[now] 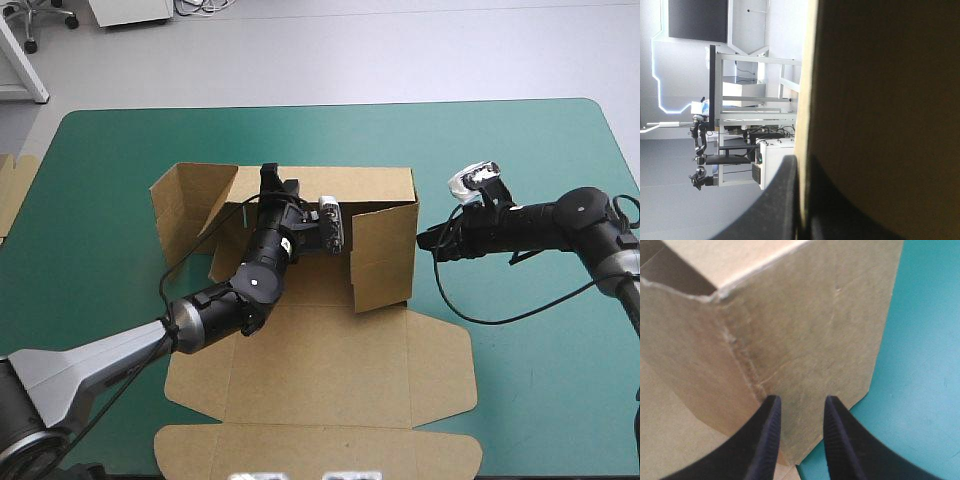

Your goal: Fold the box

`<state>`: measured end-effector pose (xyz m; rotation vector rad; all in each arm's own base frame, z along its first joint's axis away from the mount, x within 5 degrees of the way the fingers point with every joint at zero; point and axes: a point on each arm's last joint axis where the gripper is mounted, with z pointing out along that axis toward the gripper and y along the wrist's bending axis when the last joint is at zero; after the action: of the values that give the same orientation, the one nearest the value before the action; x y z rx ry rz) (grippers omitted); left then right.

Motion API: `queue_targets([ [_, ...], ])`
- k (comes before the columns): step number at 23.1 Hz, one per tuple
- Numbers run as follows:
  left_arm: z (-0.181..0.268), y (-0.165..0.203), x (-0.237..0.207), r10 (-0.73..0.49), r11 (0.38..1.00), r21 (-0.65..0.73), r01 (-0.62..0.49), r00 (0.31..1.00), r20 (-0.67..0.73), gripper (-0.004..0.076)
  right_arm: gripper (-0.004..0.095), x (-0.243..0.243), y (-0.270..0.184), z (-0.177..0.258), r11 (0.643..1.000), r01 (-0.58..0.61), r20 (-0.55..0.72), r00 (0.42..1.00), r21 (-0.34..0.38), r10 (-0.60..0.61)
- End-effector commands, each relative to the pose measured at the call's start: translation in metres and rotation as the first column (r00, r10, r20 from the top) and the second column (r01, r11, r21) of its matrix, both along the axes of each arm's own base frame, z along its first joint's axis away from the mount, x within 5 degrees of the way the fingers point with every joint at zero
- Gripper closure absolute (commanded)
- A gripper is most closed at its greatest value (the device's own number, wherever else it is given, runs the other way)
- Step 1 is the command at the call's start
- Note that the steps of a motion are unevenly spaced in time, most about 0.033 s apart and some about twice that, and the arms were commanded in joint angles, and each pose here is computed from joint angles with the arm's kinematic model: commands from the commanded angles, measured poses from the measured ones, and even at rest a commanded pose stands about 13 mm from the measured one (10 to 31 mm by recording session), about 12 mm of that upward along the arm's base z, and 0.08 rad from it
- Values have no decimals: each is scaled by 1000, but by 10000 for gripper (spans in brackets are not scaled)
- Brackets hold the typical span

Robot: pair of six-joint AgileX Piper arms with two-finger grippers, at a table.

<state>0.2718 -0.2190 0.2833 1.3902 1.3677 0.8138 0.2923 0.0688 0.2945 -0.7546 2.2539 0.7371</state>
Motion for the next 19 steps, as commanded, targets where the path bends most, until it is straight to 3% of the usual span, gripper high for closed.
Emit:
queue_targets([
  [1,23,4,-2,23,999,-43,-20,997,74,734,627,-10,5,20,997,-59,52,997,52,57],
  [9,23,4,-2,24,998,-54,-20,997,71,734,602,-10,6,22,993,-105,96,990,49,100],
  [11,23,4,-2,25,998,-55,-21,997,70,734,495,-9,5,22,994,-99,118,989,34,95],
  [12,23,4,-2,25,998,-55,-21,997,70,734,366,-7,5,23,995,-87,129,988,40,81],
  [14,23,4,-2,25,998,-55,-21,997,70,734,245,-5,5,25,996,-64,147,988,59,55],
  [19,23,4,-2,23,998,-56,-19,997,70,734,275,-4,17,28,995,-66,167,985,81,52],
])
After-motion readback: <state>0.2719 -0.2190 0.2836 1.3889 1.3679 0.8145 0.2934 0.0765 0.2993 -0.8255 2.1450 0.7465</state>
